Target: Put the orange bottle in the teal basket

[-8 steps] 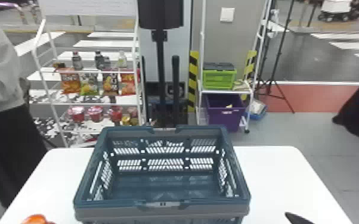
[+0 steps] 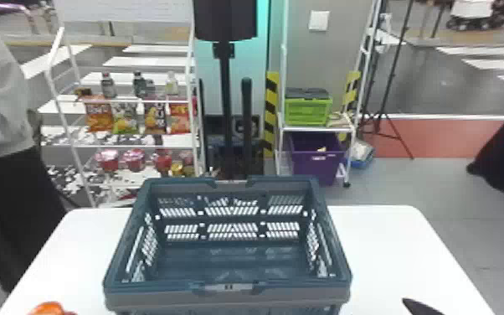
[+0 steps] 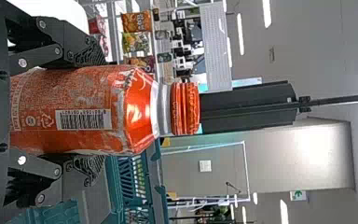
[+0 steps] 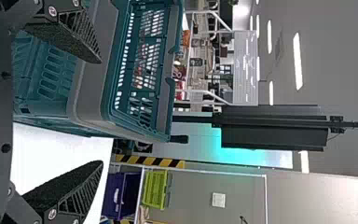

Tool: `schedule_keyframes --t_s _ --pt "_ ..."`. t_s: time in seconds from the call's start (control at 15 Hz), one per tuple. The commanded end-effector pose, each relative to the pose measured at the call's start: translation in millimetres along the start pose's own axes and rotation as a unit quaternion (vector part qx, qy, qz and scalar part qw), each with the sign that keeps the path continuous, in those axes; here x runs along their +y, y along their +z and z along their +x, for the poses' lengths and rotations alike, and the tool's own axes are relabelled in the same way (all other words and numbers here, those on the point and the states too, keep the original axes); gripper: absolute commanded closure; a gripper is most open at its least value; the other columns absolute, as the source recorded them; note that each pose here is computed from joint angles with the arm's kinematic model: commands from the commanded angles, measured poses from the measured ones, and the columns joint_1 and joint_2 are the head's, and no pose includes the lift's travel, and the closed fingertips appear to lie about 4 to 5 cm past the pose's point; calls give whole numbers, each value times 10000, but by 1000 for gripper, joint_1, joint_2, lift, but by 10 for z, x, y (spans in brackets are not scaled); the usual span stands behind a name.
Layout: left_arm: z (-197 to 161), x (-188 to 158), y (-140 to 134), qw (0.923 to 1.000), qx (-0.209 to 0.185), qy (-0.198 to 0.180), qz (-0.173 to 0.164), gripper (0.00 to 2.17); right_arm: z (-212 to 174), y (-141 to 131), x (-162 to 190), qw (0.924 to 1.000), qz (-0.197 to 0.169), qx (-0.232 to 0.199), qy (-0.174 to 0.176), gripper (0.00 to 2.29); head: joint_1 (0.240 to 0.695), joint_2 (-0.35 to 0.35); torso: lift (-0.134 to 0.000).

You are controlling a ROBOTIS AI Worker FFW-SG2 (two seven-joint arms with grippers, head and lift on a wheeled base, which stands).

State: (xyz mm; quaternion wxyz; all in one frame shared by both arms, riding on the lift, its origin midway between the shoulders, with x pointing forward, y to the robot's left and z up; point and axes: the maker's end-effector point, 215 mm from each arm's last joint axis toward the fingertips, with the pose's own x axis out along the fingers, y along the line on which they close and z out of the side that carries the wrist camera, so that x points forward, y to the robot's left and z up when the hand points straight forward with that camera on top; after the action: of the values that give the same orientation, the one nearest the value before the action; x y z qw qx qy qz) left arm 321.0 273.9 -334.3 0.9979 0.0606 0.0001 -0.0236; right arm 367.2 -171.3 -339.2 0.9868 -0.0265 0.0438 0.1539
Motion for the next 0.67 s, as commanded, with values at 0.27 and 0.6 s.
schedule_keyframes --t_s 0.27,0.6 --pt "8 13 5 10000 -8 3 12 2138 1 4 11 10000 15 -5 1 124 499 0 0" --pt "106 126 386 9999 -139 -30 89 2138 -19 -7 27 10000 31 5 9 124 499 0 0"
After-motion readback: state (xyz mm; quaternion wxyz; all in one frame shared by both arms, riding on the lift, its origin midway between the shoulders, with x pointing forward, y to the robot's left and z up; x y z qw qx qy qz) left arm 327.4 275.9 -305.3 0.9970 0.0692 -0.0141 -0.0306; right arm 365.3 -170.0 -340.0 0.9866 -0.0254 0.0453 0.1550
